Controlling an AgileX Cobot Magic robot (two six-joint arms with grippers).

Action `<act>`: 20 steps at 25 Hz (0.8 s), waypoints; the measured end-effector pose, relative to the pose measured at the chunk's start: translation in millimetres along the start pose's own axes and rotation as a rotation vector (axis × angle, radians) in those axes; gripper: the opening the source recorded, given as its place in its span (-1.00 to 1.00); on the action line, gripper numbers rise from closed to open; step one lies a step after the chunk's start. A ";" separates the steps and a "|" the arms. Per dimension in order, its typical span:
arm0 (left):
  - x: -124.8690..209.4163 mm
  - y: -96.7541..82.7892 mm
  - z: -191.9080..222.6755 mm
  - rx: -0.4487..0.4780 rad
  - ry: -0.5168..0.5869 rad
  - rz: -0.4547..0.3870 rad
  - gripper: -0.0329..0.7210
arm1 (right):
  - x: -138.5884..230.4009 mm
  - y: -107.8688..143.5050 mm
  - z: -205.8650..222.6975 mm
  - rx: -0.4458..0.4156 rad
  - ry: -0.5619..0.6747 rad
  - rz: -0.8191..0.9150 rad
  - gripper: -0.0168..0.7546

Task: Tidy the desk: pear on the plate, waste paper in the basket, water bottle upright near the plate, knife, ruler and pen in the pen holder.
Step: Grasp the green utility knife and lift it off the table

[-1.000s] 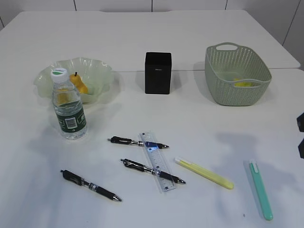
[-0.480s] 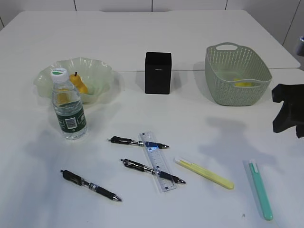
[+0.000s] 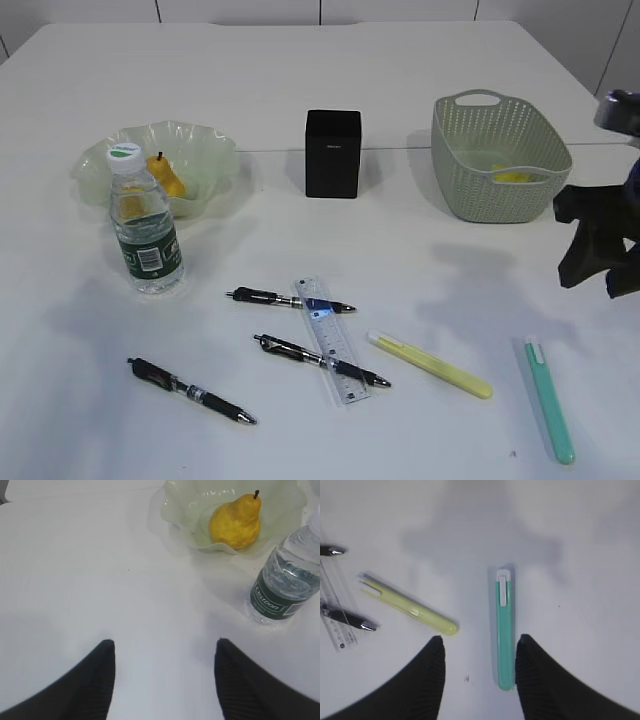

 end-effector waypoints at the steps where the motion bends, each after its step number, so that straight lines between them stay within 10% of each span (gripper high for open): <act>1: 0.1 0.0 0.0 0.000 0.001 0.000 0.25 | -0.7 0.9 2.4 -0.005 0.021 0.005 -0.05; 20: 1.3 0.0 0.0 0.000 0.008 -0.004 0.19 | -6.0 4.2 41.5 -0.009 0.177 0.039 0.09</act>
Point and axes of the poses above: a point on each arm's last joint axis where the gripper is mounted, z pointing out along that axis toward the gripper, y along the wrist's bending axis when the last joint is at zero, x = y × z, the point moved 7 cm from there along z, pointing out along that axis toward the gripper, and after that the axes turned 7 degrees about -z, right-handed, at the moved point
